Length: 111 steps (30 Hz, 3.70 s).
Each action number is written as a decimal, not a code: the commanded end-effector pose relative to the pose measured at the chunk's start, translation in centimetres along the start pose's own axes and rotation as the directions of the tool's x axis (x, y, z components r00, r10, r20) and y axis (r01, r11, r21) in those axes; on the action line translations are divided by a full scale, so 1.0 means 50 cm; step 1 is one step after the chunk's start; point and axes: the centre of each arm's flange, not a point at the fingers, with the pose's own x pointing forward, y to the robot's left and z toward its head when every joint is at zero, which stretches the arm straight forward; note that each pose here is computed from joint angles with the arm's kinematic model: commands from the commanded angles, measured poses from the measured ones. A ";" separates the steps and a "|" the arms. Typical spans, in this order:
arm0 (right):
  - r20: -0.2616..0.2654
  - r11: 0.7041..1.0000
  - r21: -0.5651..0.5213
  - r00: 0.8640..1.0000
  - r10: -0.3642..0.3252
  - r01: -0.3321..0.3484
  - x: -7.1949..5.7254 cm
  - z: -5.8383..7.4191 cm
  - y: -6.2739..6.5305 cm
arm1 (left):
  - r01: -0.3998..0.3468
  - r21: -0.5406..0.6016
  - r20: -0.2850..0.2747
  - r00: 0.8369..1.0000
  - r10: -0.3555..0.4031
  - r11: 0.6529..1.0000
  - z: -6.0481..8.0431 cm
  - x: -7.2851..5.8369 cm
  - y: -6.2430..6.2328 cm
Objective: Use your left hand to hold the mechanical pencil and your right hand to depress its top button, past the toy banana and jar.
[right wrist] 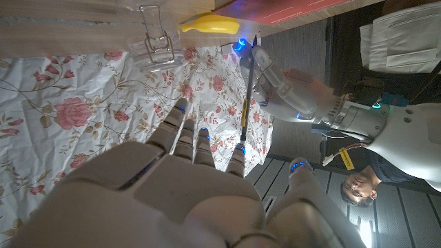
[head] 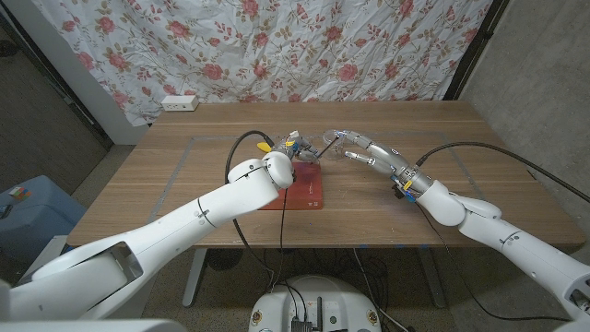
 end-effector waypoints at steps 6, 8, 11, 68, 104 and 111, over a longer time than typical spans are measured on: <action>-0.009 0.999 -0.047 1.000 0.001 -0.001 -0.010 0.007 0.003 | -0.003 -0.001 -0.009 1.000 0.003 1.000 0.006 -0.010 -0.008; -0.012 0.999 -0.051 1.000 0.000 0.000 -0.011 0.008 0.003 | -0.003 -0.001 -0.005 1.000 0.003 1.000 0.007 -0.012 -0.008; -0.017 0.998 -0.056 1.000 -0.002 0.001 -0.012 0.009 0.004 | -0.004 0.000 -0.006 1.000 0.004 1.000 0.008 -0.015 -0.009; -0.038 0.999 -0.053 0.999 -0.012 0.010 0.001 0.013 0.007 | 0.010 0.003 0.003 1.000 -0.010 1.000 0.006 0.008 -0.002; -0.039 0.996 -0.056 0.997 -0.064 0.062 -0.003 0.016 0.003 | 0.010 0.001 -0.006 1.000 -0.010 1.000 0.002 0.007 -0.002; -0.040 0.996 -0.058 0.996 -0.075 0.073 -0.008 0.018 0.002 | 0.009 0.000 -0.009 1.000 -0.009 1.000 0.001 0.002 -0.004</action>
